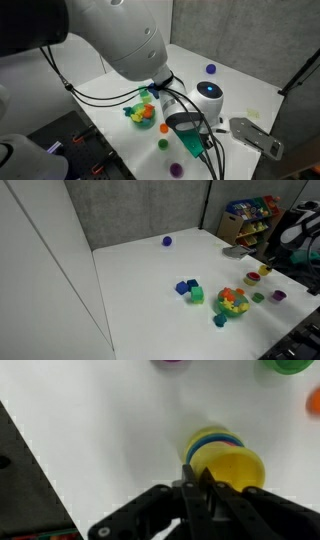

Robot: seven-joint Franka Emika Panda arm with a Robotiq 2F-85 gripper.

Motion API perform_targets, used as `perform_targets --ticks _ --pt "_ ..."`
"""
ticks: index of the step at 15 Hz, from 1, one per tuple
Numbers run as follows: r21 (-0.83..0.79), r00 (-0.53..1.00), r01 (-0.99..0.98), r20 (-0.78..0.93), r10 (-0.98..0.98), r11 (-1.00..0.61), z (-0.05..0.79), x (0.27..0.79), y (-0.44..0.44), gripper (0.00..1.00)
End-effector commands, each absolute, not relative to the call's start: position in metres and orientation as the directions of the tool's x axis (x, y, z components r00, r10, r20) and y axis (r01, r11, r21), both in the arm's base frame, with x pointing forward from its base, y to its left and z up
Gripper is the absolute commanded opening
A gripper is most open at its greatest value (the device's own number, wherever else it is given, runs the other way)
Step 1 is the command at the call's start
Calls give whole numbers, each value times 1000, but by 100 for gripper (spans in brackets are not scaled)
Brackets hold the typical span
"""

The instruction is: Put the yellow bowl in the pink bowl

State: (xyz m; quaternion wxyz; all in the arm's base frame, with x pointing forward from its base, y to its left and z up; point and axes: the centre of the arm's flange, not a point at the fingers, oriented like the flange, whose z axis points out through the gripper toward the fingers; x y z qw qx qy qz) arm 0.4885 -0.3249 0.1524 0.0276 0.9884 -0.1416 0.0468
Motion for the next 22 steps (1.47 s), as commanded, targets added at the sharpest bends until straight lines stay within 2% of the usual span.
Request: perform_targets --ticks 1,11,22 --pt "21 949 -301 107 -297 -954 154 513 -327 5" --pt "-9 947 -313 70 -313 -950 125 533 -340 5" --pt "-36 948 -318 6 -318 -948 103 526 -335 5"
